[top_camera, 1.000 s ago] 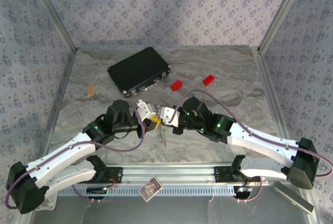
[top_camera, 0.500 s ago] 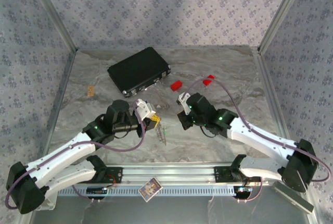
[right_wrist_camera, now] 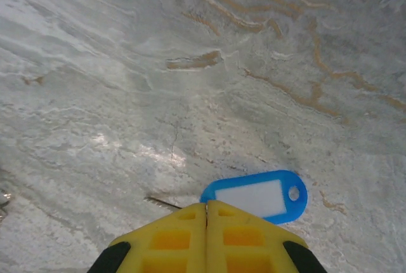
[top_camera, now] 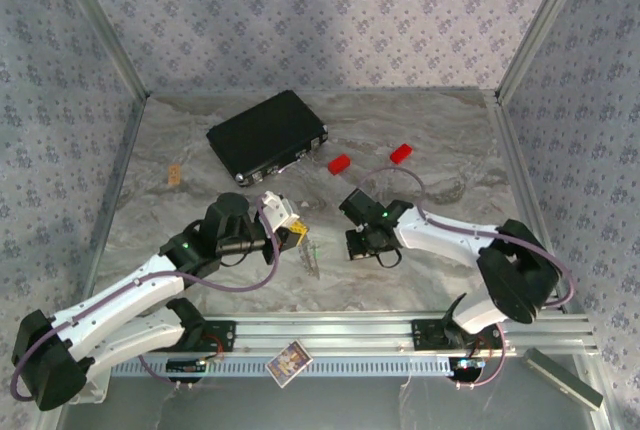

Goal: Put the keys on the keyring

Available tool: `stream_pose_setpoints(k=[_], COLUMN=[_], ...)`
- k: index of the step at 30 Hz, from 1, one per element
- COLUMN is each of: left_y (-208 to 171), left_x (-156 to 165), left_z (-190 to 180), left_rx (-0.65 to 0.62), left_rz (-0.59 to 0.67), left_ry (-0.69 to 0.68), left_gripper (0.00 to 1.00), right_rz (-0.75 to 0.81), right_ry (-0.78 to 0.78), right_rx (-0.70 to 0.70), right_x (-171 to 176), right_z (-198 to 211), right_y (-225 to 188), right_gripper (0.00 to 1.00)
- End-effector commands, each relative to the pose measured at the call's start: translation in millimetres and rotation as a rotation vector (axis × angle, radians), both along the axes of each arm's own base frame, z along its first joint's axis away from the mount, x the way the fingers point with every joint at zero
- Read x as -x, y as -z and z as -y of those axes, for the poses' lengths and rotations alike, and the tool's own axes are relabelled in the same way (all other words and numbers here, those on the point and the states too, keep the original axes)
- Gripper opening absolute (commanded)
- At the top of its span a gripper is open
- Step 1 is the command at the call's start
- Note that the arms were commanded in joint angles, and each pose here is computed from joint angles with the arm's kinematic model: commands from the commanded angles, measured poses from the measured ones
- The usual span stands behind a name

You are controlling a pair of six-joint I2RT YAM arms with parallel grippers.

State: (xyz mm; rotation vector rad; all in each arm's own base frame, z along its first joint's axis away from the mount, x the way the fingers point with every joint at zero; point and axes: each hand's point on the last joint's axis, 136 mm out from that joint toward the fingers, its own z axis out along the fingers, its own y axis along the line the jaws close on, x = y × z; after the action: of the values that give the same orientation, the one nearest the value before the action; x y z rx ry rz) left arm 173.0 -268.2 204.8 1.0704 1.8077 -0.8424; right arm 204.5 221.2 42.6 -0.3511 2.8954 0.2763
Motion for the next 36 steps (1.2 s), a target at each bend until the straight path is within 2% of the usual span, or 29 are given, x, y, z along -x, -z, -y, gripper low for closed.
stream_pose_setpoints(k=[1, 9, 17, 21, 26, 36], left_y=[-17, -16, -15, -15, -14, -15], left_x=[-4, -4, -5, -4, -4, -3], left_z=[4, 4, 4, 5, 5, 4], left_rx=[0.044, 0.037, 0.035, 0.035, 0.037, 0.037], left_rz=[0.066, 0.07, 0.07, 0.071, 0.065, 0.066], left_ry=[0.005, 0.006, 0.008, 0.01, 0.01, 0.011], left_gripper=[0.0, 0.0, 0.0, 0.0, 0.0, 0.0], right_rz=[-0.038, -0.126, -0.163, -0.166, -0.164, -0.173], right_ry=[0.017, 0.015, 0.02, 0.02, 0.016, 0.01], right_rx=[0.002, 0.037, 0.04, 0.041, 0.052, 0.042], right_x=[-2, 4, 7, 8, 10, 11], right_z=[-3, 6, 8, 10, 14, 11], right_y=[0, 16, 20, 16, 10, 9], right_gripper=[0.0, 0.01, 0.16, 0.2, 0.21, 0.16])
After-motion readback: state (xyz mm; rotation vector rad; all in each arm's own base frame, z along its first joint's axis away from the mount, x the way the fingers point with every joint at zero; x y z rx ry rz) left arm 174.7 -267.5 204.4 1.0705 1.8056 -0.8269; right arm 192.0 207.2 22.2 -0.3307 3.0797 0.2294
